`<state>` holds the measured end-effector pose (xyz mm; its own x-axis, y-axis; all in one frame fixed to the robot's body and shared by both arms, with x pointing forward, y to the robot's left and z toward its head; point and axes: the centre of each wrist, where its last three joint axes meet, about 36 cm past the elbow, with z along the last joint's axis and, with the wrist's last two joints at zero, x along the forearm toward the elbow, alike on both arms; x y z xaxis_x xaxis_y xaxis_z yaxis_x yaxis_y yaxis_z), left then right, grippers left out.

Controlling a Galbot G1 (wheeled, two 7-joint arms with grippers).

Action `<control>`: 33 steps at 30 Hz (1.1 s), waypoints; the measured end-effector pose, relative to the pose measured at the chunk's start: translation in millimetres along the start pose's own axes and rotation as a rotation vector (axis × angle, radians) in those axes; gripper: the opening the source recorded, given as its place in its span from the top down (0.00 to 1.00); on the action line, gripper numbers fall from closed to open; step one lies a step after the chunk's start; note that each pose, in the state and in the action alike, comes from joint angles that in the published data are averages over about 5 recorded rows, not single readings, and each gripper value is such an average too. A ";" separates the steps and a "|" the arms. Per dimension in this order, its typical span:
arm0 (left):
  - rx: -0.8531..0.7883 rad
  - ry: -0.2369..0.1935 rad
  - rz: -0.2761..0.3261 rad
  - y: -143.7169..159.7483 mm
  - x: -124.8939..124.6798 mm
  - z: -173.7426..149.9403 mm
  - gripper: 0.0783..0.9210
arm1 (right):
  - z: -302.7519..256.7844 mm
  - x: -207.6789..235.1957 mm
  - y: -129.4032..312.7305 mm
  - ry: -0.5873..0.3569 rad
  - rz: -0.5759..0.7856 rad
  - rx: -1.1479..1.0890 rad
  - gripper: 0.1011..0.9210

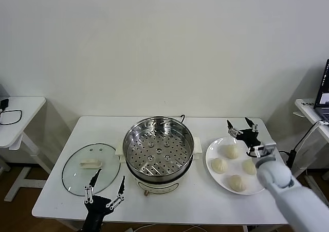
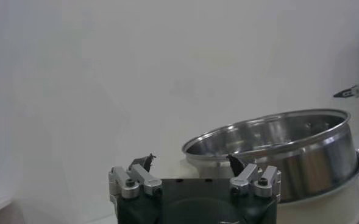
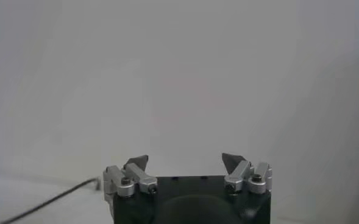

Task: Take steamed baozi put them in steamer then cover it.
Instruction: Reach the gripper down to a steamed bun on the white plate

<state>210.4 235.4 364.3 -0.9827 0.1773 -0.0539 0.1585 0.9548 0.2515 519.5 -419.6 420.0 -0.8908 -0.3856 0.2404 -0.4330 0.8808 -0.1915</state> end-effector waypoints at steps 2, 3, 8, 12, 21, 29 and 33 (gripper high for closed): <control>0.001 -0.001 -0.001 -0.4 -0.8 -0.9 0.12 | -6.2 -4.2 -15.9 0.036 -0.097 0.053 0.12; 0.001 -0.001 -0.001 -0.6 -1.0 -1.4 0.12 | -10.0 -6.9 -23.6 0.055 -0.146 0.081 0.12; 0.004 0.002 -0.005 -1.4 -1.3 -3.6 0.12 | -32.6 -23.7 -57.0 0.174 -0.380 0.220 0.12; 0.004 0.007 -0.011 -1.1 -1.3 -4.4 0.12 | -52.7 -38.9 -77.4 0.290 -0.543 0.327 0.12; 0.006 0.022 -0.018 -2.2 -0.5 -1.6 0.12 | -97.6 -78.2 -96.2 0.542 -0.754 0.559 0.12; 0.010 0.025 -0.022 -3.5 -0.6 -1.9 0.12 | -109.9 -104.3 -89.8 0.694 -0.809 0.698 0.12; 0.010 0.025 -0.024 -3.4 -0.5 -1.9 0.12 | -107.0 -112.8 -85.4 0.742 -0.815 0.744 0.12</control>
<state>210.1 231.6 365.3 -0.9883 0.1482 -0.0352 0.1356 0.9610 0.2409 671.8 -421.9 511.0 -0.1592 -0.2784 0.9472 -0.9869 0.0204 -0.1599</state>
